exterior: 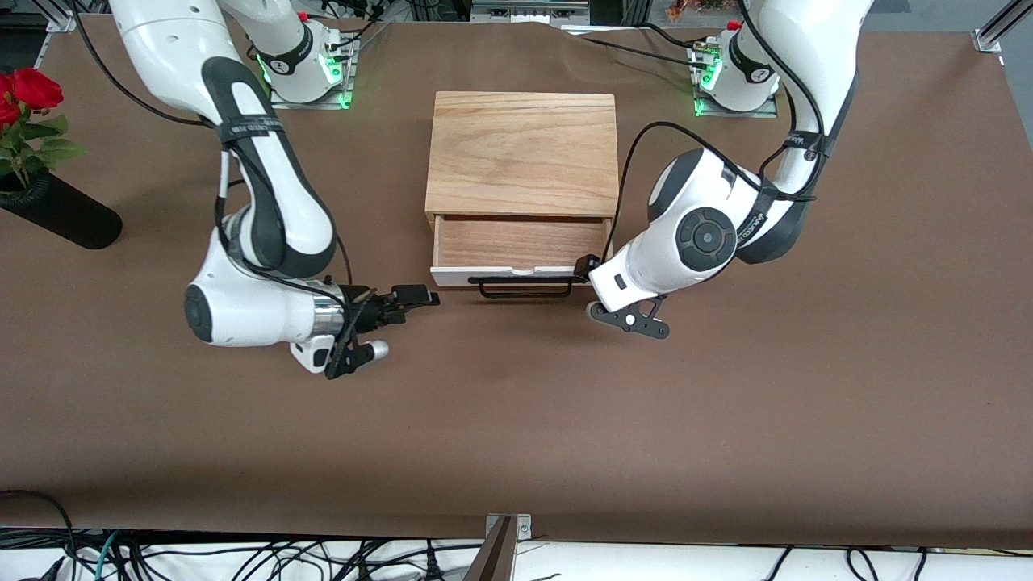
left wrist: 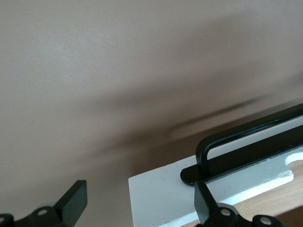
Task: Close drawer with both arms simultaneously
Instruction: 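Place both grippers against the drawer front beside the black handle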
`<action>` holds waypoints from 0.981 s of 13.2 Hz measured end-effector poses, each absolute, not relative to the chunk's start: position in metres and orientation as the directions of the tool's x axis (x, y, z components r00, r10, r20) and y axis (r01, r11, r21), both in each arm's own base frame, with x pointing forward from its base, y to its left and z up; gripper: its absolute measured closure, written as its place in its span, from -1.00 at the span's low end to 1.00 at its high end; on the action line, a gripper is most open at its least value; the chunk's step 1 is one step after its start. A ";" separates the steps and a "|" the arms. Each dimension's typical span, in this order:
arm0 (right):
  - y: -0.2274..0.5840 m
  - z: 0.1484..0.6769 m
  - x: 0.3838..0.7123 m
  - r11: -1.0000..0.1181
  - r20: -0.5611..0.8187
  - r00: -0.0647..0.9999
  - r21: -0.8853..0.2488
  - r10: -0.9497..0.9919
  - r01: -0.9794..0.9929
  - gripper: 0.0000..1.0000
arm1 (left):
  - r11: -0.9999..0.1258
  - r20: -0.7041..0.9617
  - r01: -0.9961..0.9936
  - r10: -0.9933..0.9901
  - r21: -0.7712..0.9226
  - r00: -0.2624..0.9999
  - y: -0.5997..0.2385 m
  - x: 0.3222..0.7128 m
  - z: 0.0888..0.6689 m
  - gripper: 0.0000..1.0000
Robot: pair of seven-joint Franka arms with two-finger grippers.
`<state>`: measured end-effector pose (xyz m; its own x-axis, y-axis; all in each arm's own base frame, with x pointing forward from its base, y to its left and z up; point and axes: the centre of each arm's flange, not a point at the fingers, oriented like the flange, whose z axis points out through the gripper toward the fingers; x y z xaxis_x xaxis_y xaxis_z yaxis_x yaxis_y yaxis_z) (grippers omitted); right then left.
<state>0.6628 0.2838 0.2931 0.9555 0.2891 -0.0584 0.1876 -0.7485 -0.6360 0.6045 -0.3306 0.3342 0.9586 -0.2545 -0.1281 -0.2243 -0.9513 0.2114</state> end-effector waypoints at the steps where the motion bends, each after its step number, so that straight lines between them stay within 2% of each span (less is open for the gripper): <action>1: 0.301 0.284 0.658 -0.743 -0.056 0.955 -0.643 0.290 0.188 -1.00 | -0.951 -0.128 -0.226 -0.256 0.211 0.958 -0.332 0.604 0.334 -1.00; 4: 0.329 0.275 0.647 -0.729 -0.059 0.953 -0.658 0.298 0.187 -1.00 | -0.951 -0.128 -0.227 -0.257 0.211 0.958 -0.332 0.604 0.334 -1.00; 13: 0.323 0.273 0.641 -0.714 -0.128 0.931 -0.679 0.341 0.168 -1.00 | -0.948 -0.133 -0.237 -0.268 0.210 0.954 -0.339 0.599 0.332 -1.00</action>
